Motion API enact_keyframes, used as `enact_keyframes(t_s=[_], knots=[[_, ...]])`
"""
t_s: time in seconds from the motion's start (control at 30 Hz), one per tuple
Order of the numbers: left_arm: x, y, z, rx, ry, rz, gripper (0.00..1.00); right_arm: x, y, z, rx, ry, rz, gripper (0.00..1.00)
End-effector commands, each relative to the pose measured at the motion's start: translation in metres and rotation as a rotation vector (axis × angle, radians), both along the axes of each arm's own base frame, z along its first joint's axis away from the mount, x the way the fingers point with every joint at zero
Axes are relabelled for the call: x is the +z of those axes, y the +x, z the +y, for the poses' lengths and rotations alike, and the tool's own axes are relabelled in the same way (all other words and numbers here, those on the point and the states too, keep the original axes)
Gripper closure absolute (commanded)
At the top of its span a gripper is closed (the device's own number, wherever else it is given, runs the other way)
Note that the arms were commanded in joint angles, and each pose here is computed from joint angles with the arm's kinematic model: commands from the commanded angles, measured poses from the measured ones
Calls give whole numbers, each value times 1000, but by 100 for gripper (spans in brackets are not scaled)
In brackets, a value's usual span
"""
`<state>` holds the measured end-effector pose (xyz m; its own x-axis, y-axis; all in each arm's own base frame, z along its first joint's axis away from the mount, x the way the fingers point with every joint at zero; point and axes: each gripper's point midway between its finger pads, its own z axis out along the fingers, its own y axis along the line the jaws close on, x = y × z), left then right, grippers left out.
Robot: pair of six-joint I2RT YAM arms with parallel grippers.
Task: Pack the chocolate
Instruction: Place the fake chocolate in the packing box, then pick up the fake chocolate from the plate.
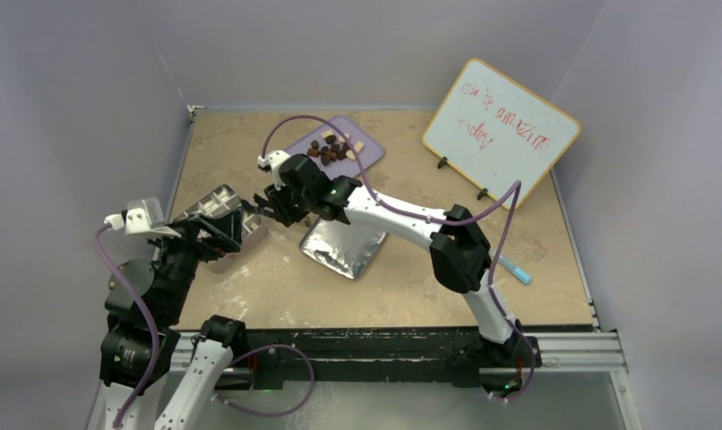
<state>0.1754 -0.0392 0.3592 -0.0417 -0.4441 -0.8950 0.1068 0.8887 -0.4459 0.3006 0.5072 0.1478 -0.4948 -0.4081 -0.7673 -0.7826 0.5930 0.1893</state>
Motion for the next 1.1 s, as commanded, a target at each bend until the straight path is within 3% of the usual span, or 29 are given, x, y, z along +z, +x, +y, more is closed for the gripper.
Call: enact_keyframes(t_s=[0.0,0.3,0.47,0.77,1.07], knots=[[1,1,-1,-3,-13,-14,4,48,-1,2,15,82,-58,61],[-32,18,-9,-23,6,61,4,86,18,-44,-58,53,-163,65],[-59,37,-27,-104,41,116,4,84,55,-91,-181,-19,-215,65],[-115,63,-65,-307,113,398,4,46,130,-196,-455,-267,-247,64],[-110,57,-62,-301,117,331,4,8,149,-233,-457,-329,-147,62]])
